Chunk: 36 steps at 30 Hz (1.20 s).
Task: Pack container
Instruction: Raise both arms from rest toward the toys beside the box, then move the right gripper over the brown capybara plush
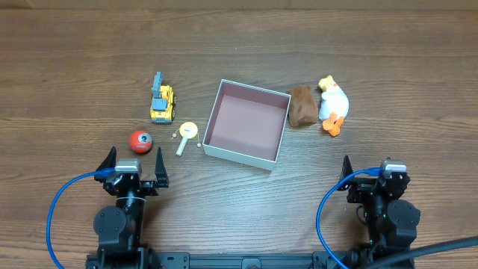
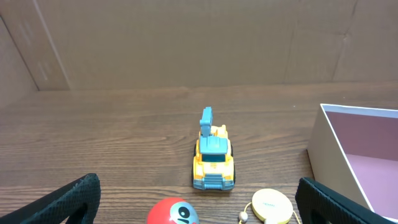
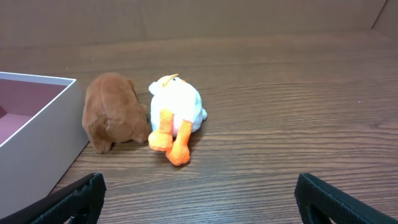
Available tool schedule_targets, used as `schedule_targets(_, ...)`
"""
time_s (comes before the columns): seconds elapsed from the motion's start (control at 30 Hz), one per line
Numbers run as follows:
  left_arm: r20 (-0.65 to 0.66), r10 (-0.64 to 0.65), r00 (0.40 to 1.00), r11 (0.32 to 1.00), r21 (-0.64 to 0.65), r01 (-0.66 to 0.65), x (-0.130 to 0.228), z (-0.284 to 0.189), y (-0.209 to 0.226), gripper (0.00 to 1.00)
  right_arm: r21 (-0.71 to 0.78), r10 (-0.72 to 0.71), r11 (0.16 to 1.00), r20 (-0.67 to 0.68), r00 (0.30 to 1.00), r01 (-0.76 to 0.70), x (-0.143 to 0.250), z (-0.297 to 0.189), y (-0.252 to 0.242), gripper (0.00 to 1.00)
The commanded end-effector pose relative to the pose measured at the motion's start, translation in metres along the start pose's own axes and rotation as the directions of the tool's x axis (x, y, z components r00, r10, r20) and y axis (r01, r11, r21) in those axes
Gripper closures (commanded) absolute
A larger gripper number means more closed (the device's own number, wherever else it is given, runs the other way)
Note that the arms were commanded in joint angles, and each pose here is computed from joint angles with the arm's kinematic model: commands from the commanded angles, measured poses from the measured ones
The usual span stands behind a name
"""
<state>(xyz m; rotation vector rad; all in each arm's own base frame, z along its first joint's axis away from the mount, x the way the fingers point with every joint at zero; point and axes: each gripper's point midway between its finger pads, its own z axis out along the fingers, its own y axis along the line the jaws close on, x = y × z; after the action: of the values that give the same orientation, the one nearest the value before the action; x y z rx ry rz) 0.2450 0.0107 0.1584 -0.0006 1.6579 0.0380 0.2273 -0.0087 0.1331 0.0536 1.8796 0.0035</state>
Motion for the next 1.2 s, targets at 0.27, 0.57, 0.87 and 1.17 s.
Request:
schedule_targets(0.27,0.030,-0.253,0.967,0.961,0.120,0.247,-0.013,-0.002,-0.018,0.00,-0.369,0.004,0.929,0.037,0.999,0.010,-0.008,-0.013,0.064,0.00)
schedule_targets(0.57,-0.046,-0.387,0.921,0.907,0.161,0.390,-0.068,-0.027,-0.028,0.00,-0.426,0.137,0.895,-0.020,0.990,-0.133,-0.052,-0.027,0.074,0.00)
schedule_targets(0.87,-0.294,-0.303,0.906,0.947,0.010,0.320,-0.122,0.000,-0.012,0.00,-0.219,0.154,0.947,-0.339,0.928,-0.237,-0.124,-0.007,0.052,0.00)
schedule_targets(1.17,-0.721,-0.179,0.670,0.972,-0.024,0.234,-0.107,0.083,-0.010,0.00,-0.112,0.181,0.909,-0.760,0.624,-0.401,-0.129,0.043,0.065,0.00)
